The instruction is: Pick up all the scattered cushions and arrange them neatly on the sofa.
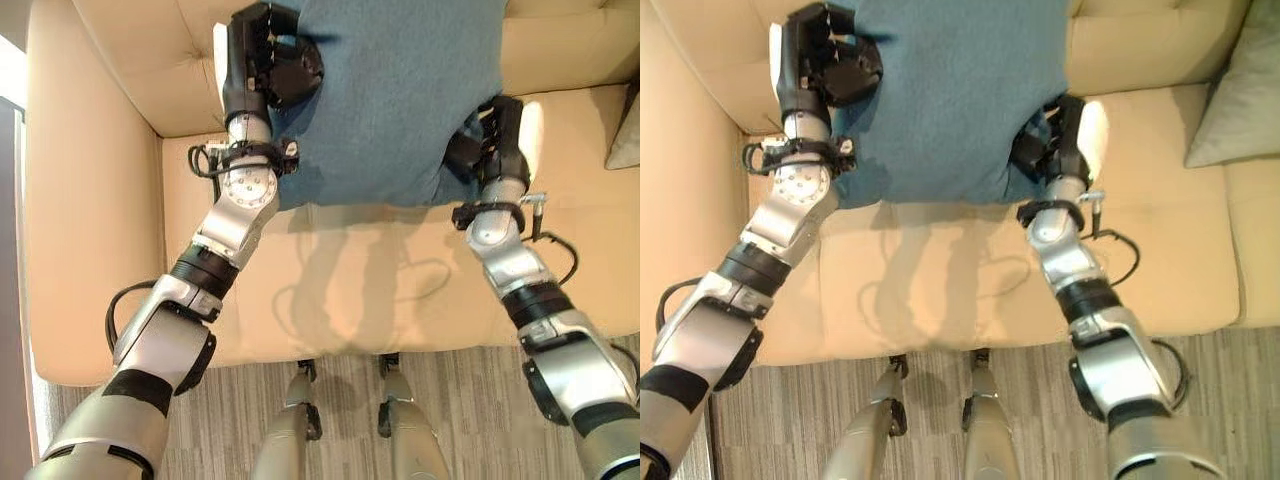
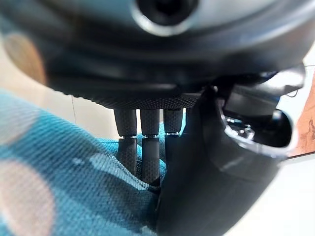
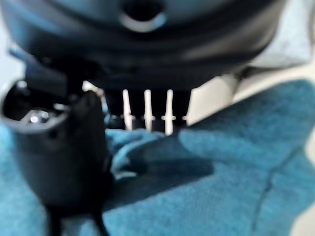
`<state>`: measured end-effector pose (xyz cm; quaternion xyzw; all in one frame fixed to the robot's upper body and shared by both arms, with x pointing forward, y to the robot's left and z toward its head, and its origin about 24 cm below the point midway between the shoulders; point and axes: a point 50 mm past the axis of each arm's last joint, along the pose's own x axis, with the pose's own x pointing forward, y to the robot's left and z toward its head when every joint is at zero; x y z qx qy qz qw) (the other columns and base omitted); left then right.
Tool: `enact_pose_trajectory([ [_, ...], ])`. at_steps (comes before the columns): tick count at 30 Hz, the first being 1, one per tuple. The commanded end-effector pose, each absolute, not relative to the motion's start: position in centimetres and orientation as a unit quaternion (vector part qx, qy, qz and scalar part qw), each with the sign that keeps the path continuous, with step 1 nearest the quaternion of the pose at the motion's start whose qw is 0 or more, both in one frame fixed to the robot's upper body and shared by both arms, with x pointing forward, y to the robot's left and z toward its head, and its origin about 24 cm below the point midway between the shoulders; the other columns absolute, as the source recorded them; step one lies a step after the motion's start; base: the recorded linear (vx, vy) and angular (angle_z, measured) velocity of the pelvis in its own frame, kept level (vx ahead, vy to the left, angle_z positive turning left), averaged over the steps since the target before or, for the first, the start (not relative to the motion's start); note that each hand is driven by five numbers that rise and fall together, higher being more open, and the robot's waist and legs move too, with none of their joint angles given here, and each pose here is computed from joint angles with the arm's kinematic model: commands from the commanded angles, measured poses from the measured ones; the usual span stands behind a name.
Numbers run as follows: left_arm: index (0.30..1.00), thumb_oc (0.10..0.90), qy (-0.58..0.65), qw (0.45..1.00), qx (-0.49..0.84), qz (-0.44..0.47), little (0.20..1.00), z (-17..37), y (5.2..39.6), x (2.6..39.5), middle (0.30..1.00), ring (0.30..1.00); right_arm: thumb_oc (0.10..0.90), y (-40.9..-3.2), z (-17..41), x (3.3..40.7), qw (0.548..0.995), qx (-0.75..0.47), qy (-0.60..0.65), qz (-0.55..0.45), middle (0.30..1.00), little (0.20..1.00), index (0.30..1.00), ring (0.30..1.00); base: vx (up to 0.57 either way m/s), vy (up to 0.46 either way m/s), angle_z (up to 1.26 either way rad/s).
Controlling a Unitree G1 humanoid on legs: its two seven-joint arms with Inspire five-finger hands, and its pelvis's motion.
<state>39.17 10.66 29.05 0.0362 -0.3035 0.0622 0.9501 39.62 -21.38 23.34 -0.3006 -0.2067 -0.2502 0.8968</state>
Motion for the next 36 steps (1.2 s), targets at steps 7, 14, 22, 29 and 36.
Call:
enact_pose_trajectory([
  [7, 0.3, 0.4, -0.508, 0.857, 0.071, -0.059, 0.3, 41.1, 2.3, 34.4, 0.3, 0.3, 0.4, -13.4, 37.7, 37.8, 0.836, -0.25, -0.448, -0.194, 0.3, 0.3, 0.3, 0.3, 0.02, -0.011, 0.02],
  [14, 0.9, 0.8, -0.449, 0.889, 0.075, -0.041, 0.9, 40.1, 5.3, 36.5, 0.9, 0.9, 0.8, -13.6, 37.2, 38.7, 0.864, -0.271, -0.399, -0.143, 0.9, 0.9, 0.9, 0.9, 0.01, -0.004, 0.0],
  [22, 0.9, 0.8, -0.343, 0.929, 0.133, -0.027, 0.9, 32.7, 10.4, 39.6, 0.9, 0.9, 0.8, -17.9, 32.1, 40.3, 0.881, -0.356, -0.289, -0.121, 0.9, 0.9, 0.9, 0.9, 0.0, 0.0, 0.0],
  [29, 0.9, 0.8, -0.306, 0.945, 0.113, -0.004, 0.9, 29.8, 13.4, 40.0, 0.9, 0.9, 0.8, -21.4, 29.4, 40.3, 0.892, -0.356, -0.238, -0.142, 0.9, 0.9, 0.9, 0.9, -0.02, -0.006, 0.0],
  [36, 0.9, 0.8, -0.27, 0.957, 0.099, 0.045, 0.9, 26.2, 18.7, 39.3, 0.9, 0.9, 0.8, -25.0, 25.4, 38.9, 0.91, -0.326, -0.2, -0.158, 0.9, 0.9, 0.9, 0.9, -0.01, -0.001, 0.0],
])
